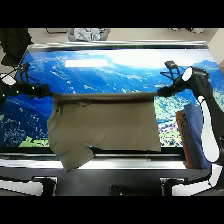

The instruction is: Fold the shirts.

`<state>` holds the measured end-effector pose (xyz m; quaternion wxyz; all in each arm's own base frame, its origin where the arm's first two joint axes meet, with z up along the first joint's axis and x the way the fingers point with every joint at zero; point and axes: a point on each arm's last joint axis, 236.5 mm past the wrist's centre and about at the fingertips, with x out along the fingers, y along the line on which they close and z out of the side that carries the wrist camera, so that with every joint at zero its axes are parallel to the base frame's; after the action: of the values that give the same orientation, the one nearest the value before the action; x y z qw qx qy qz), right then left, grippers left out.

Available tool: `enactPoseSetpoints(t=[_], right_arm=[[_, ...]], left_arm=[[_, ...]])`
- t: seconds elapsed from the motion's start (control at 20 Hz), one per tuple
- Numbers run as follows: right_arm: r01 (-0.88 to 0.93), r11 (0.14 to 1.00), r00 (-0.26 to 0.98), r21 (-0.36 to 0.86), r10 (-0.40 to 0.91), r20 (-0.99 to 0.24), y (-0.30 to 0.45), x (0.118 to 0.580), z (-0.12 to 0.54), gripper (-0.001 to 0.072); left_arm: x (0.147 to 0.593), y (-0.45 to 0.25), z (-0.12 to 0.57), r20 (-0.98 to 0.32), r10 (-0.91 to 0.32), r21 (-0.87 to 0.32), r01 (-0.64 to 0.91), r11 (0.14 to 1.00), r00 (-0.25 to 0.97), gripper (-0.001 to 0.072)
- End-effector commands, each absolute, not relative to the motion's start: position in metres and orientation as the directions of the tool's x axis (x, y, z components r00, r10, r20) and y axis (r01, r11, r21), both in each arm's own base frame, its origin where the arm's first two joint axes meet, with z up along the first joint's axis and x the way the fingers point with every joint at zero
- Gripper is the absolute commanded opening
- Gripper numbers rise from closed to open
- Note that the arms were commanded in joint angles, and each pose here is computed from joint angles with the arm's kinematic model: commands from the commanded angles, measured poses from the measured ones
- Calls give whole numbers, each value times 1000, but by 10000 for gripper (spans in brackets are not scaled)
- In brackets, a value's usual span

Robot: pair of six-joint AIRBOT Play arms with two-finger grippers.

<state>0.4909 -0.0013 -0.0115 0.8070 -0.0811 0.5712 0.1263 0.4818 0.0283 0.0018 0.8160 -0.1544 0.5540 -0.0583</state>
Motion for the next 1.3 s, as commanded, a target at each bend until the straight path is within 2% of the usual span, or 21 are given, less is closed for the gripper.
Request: enactPoseSetpoints(t=[0.0, 0.25, 0.55, 0.6, 0.65, 0.7, 0.75, 0.85, 1.0, 1.2, 1.25], right_arm=[[-303, 947, 108, 105, 143, -984, 7, 437, -39, 45], [-301, 927, -84, 225, 209, -974, 23, 382, -81, 45], [-295, 928, -84, 227, 211, -974, 24, 381, -85, 46], [-293, 928, -73, 228, 216, -974, 25, 383, -84, 100], [-287, 930, -57, 228, 221, -974, 25, 387, -83, 452], [-292, 931, -32, 219, 219, -975, 23, 391, -80, 676], [-301, 926, -38, 226, 225, -974, 19, 388, -71, 676], [-280, 931, -40, 235, 233, -972, -3, 380, -48, 673], [-197, 940, -109, 278, 260, -959, -36, 342, -26, 632], [-174, 941, -128, 290, 270, -954, -32, 302, -49, 623], [-165, 938, -132, 305, 285, -949, -27, 293, -58, 623]], left_arm=[[420, 26, -29, -950, -285, -299, -105, 948, 128, 25], [392, 19, -53, -950, -311, -312, -129, 941, 26, 25], [387, 31, -61, -964, -265, -261, -149, 954, -4, 26], [387, 30, -62, -964, -266, -263, -150, 953, -5, 60], [388, 30, -61, -963, -268, -265, -150, 953, -2, 269], [387, 31, -56, -963, -271, -266, -156, 951, -12, 440], [385, 34, -50, -961, -274, -268, -158, 950, -21, 465], [379, 48, -34, -960, -280, -271, -186, 944, -25, 465], [336, 59, -25, -945, -313, -283, -248, 927, -91, 466], [222, 32, -68, -894, -394, -296, -377, 878, -214, 470], [199, 23, -79, -889, -400, -299, -377, 876, -224, 494]])
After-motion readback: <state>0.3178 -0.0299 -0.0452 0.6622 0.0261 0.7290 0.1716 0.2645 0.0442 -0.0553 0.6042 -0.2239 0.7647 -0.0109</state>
